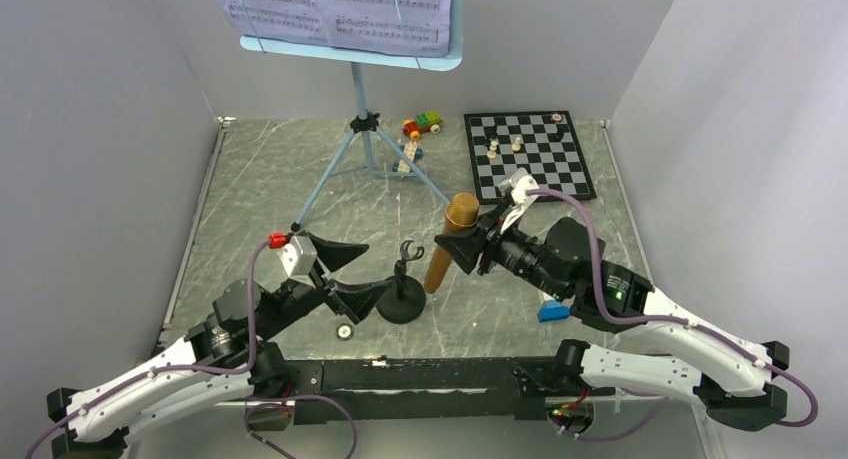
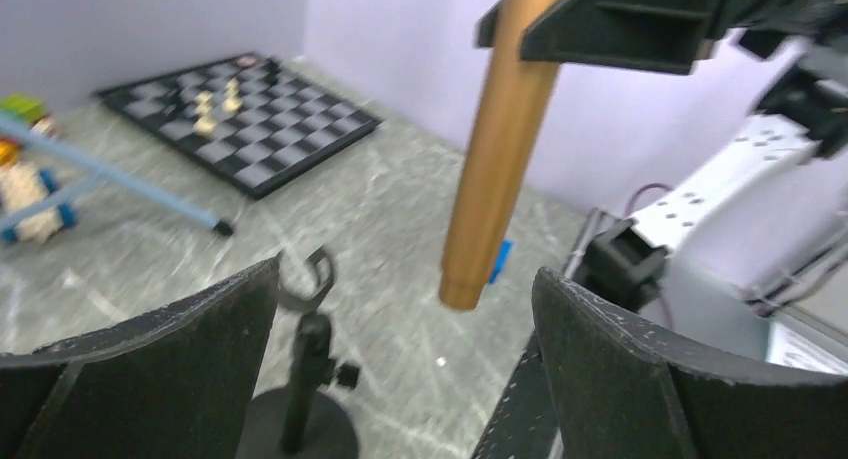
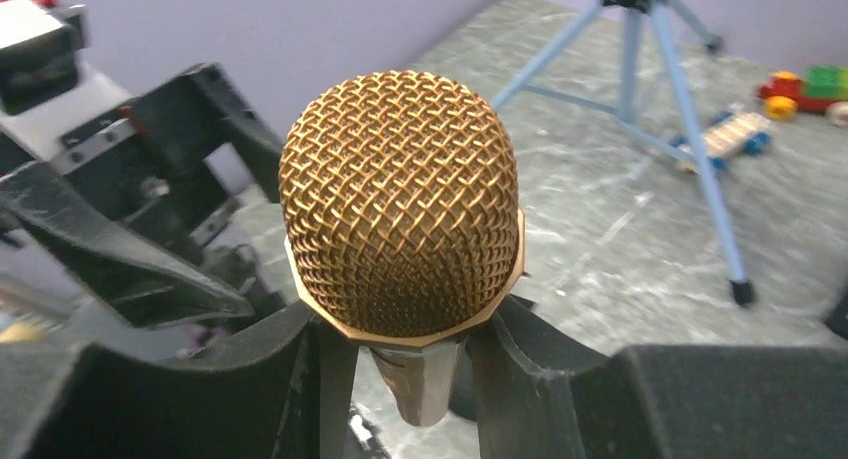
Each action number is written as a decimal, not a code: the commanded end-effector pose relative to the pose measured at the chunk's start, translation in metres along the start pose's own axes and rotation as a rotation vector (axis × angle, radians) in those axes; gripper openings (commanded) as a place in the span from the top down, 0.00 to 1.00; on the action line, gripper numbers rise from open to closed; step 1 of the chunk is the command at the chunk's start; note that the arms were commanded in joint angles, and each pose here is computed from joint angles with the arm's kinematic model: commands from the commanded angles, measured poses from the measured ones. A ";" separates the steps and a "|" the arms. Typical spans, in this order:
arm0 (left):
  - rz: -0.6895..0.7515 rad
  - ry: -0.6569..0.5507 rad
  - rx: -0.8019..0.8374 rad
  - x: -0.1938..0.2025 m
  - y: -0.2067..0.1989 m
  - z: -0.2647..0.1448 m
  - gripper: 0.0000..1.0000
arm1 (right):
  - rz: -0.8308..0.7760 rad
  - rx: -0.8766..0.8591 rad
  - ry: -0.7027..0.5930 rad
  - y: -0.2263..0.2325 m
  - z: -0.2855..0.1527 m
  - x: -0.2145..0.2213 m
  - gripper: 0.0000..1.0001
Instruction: Pack up the instrument practice props
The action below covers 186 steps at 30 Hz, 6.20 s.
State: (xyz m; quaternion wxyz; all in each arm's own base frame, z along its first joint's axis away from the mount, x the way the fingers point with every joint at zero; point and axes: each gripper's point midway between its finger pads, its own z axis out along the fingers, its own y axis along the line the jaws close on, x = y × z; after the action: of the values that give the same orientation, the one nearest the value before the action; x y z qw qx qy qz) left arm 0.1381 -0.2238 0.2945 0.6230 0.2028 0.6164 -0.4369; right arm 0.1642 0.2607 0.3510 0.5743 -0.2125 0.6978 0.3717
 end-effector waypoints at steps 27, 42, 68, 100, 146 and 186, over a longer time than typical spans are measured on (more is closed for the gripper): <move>0.042 0.067 0.248 -0.026 -0.057 0.031 1.00 | 0.164 -0.429 -0.002 0.104 0.024 -0.054 0.20; -0.127 0.283 -1.077 0.005 0.212 -0.090 1.00 | 0.149 -0.031 -0.034 0.013 -0.001 -0.024 0.03; -0.543 0.431 -1.625 0.068 0.410 -0.197 0.84 | 0.028 0.058 0.000 -0.023 -0.030 0.014 0.02; -0.623 0.665 -1.691 0.135 0.408 -0.229 0.31 | 0.013 0.162 -0.033 -0.047 -0.057 0.007 0.00; 0.144 0.313 -0.278 0.159 0.041 -0.009 0.04 | 0.123 0.215 0.248 -0.048 0.009 0.120 0.01; 0.264 0.176 -0.237 0.171 0.055 0.064 0.43 | 0.118 0.237 0.278 -0.052 0.011 0.131 0.01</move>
State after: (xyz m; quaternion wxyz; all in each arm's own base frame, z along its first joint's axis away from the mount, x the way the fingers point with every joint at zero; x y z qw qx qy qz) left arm 0.1956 -0.2702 0.0988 0.6210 0.2417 0.7154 -0.2099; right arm 0.1710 0.2497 0.1965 0.4545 -0.1615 0.8308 0.2777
